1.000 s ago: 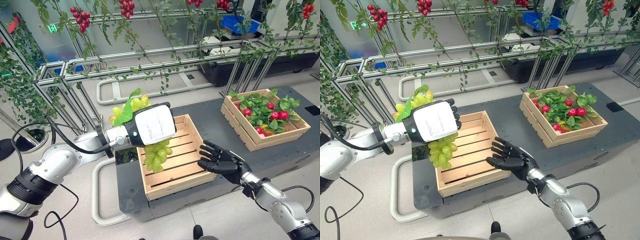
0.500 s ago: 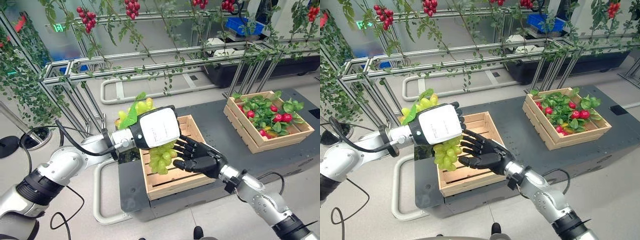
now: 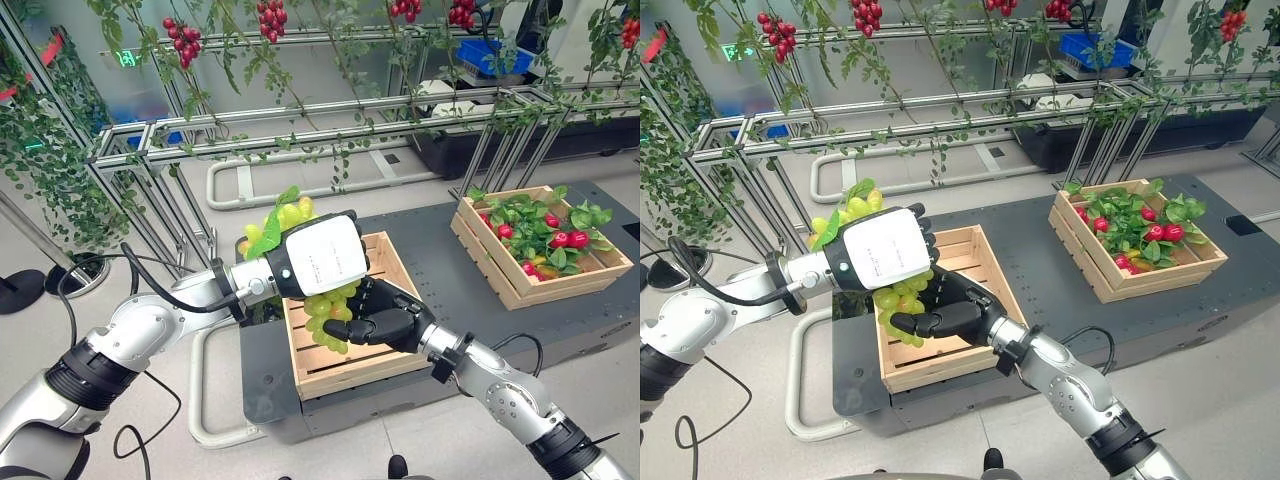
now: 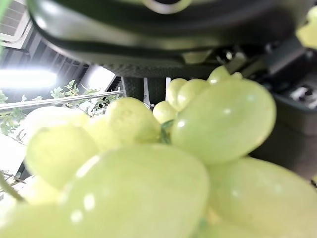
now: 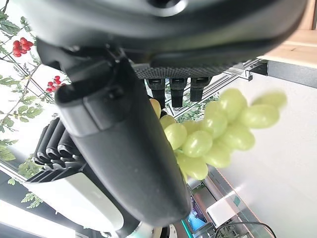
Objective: Pick up the fruits from the basket on one side to the basket on the other side
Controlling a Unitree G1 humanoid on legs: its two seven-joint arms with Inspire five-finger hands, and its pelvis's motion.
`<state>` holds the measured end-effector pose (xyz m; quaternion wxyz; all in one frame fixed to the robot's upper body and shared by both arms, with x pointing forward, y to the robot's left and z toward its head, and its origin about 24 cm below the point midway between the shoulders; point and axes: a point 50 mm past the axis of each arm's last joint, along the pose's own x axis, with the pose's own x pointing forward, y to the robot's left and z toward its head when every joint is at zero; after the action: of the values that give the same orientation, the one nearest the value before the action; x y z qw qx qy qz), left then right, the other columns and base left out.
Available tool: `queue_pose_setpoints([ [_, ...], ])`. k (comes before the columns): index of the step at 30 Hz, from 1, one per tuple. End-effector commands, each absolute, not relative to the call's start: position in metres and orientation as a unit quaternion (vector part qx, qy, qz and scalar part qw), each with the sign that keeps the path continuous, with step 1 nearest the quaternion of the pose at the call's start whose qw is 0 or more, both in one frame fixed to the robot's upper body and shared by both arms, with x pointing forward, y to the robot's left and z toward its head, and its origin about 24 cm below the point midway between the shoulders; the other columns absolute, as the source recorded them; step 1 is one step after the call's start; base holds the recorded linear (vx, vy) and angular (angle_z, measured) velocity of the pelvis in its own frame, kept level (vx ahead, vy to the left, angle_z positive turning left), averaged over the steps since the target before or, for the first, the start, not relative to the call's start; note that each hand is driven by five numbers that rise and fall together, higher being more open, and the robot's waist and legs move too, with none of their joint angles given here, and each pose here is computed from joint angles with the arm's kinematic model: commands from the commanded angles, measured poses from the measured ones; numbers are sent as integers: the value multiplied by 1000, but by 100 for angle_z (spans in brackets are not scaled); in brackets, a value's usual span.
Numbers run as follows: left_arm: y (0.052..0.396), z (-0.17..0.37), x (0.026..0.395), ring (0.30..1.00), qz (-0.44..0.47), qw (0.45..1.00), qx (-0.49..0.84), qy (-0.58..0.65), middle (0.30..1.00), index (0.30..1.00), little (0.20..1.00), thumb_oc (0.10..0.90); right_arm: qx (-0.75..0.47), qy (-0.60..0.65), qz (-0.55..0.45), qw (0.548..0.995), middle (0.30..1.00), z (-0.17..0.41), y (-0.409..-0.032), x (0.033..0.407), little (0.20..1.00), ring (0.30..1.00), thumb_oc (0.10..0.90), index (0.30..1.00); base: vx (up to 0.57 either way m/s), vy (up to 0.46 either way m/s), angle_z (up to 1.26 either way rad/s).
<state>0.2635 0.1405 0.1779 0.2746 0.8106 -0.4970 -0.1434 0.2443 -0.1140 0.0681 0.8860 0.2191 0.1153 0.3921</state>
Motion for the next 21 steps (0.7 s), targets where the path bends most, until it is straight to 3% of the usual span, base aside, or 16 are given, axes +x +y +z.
queue_pose_setpoints([
  [1, 120, 236, 273, 300, -15, 290, 774, -563, 300, 300, 300, 400, 274, -16, 486, 830, 900, 130, -80, 249, 900, 900, 800, 900, 0, 0, 0],
  [13, 123, 235, 271, 300, -13, 287, 773, -565, 300, 300, 300, 400, 292, 17, 545, 786, 900, 125, -76, 238, 900, 900, 800, 900, 0, 0, 0],
  [15, 122, 234, 270, 300, -11, 287, 771, -569, 300, 300, 300, 400, 293, 35, 550, 781, 561, 120, -72, 236, 561, 561, 574, 561, 0, 0, 0],
  [16, 122, 234, 270, 300, -11, 287, 771, -569, 300, 300, 300, 400, 293, 35, 550, 781, 561, 120, -72, 236, 561, 561, 574, 561, 0, 0, 0],
  [17, 122, 233, 270, 300, -11, 286, 770, -570, 300, 300, 300, 400, 296, 51, 553, 777, 300, 116, -71, 235, 300, 300, 400, 300, 0, 0, 0],
  [21, 120, 232, 269, 300, -9, 286, 767, -574, 300, 300, 300, 400, 296, 85, 560, 769, 300, 104, -67, 230, 300, 300, 400, 300, 0, 0, 0],
])
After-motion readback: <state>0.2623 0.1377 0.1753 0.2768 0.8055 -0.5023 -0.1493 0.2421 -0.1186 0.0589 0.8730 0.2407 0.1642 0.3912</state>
